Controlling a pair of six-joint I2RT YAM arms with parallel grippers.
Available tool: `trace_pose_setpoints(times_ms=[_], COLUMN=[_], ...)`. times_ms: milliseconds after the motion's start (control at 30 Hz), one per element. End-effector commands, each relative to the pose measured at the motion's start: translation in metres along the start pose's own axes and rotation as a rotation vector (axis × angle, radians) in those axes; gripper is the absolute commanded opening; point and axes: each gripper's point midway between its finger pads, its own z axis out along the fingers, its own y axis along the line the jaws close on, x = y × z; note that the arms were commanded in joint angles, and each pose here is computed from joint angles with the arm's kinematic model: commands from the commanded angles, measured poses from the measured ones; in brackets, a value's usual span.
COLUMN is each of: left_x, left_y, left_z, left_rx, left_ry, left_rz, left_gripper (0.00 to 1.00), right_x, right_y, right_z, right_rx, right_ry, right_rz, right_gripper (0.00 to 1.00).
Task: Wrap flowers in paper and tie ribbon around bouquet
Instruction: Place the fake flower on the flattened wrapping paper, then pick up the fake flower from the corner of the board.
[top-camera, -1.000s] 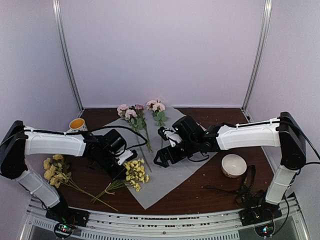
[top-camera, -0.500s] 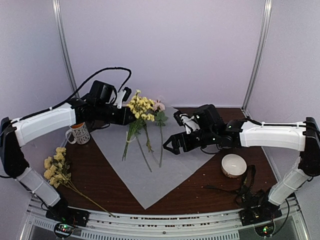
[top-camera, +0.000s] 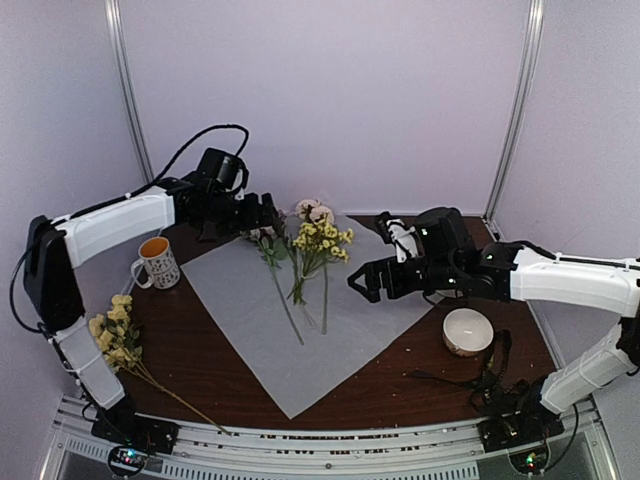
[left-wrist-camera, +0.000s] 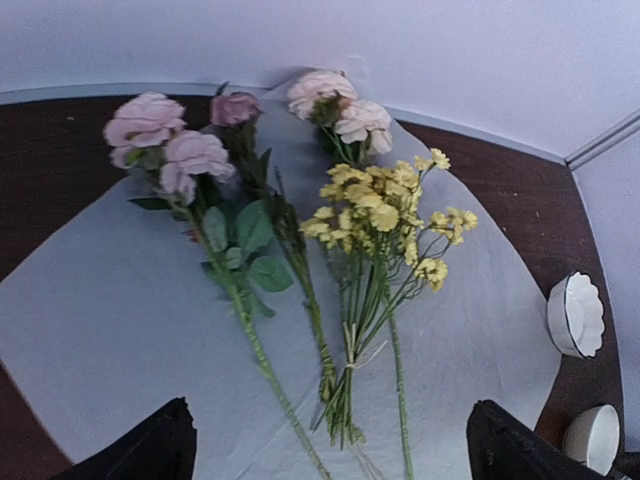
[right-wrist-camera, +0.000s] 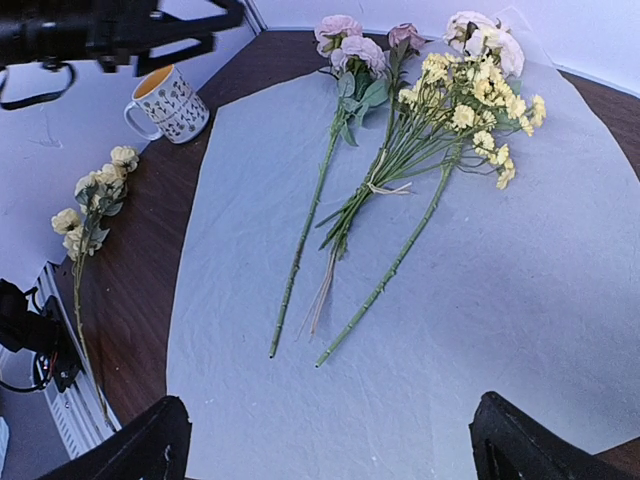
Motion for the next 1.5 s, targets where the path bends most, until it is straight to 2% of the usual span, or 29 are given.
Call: trace_pose_setpoints(times_ms=[0,100,233,467,600,667,767,933,1000,1033,1100,1133,1300,1367,1467], left_x=[-0.011,0.023,0.083,0.201,0.248,0.267,0.282,0.298,0.302,0.304,0.311,0.315,0.317,0.297,0.249], left_y=[0.048,0.093,0.150,0.215,0.226,0.234,0.244,0.241,0.242,0.242,0.245,0.245,0.243,0.243,0.247], left_z=[-0.088,-0.115,-0.152,-0.194,-0.200,-0.206,-0.206,-0.166,-0.154,-0.150,-0.148,-0.149,-0.156,-0.167,-0.203], left_rx=[-0.227,-0.397,-0.617,-0.797,-0.847,-0.921,-1.013,-0.956,-0.935,-0.929,-0.939,-0.951,-0.957,-0.959,-1.001], left_ry=[-0.138,-0.075,0.039,0.103,0.195,0.223,0.257,0.345,0.376,0.393,0.422,0.435,0.424,0.337,0.146], left_rz=[-0.017,-0.092,-0.272,-0.575,-0.697,-0.747,-0.755,-0.760,-0.766,-0.772,-0.793,-0.805,-0.869,-0.868,-0.841], left_gripper=[0.98,0.98,0.98,0.98,0.98,0.98,0.98,0.97,0.84,0.67,0.18,0.01,0.00,0.00,0.00], right_x=[0.000,0.010,0.022,0.035,0.044,0.049,0.054,0.056,0.057,0.057,0.057,0.057,0.052,0.050,0.047], right_y=[-0.001,-0.001,-0.003,-0.018,-0.024,-0.027,-0.029,-0.030,-0.033,-0.034,-0.035,-0.035,-0.034,-0.033,-0.031], right_z=[0.008,0.020,0.031,0.032,0.032,0.034,0.036,0.037,0.037,0.036,0.036,0.036,0.035,0.035,0.036], right_rx=[0.012,0.002,0.001,0.061,0.078,0.082,0.085,0.085,0.103,0.109,0.116,0.116,0.119,0.119,0.115], right_ry=[0.015,0.062,0.109,0.138,0.158,0.172,0.190,0.193,0.197,0.199,0.200,0.200,0.202,0.203,0.203], right_rz=[-0.037,-0.052,-0.083,-0.152,-0.192,-0.210,-0.215,-0.222,-0.227,-0.232,-0.236,-0.237,-0.243,-0.245,-0.244], right_gripper=[1.00,1.00,1.00,1.00,1.00,1.00,1.00,1.00,1.00,1.00,1.00,1.00,1.00,1.00,1.00])
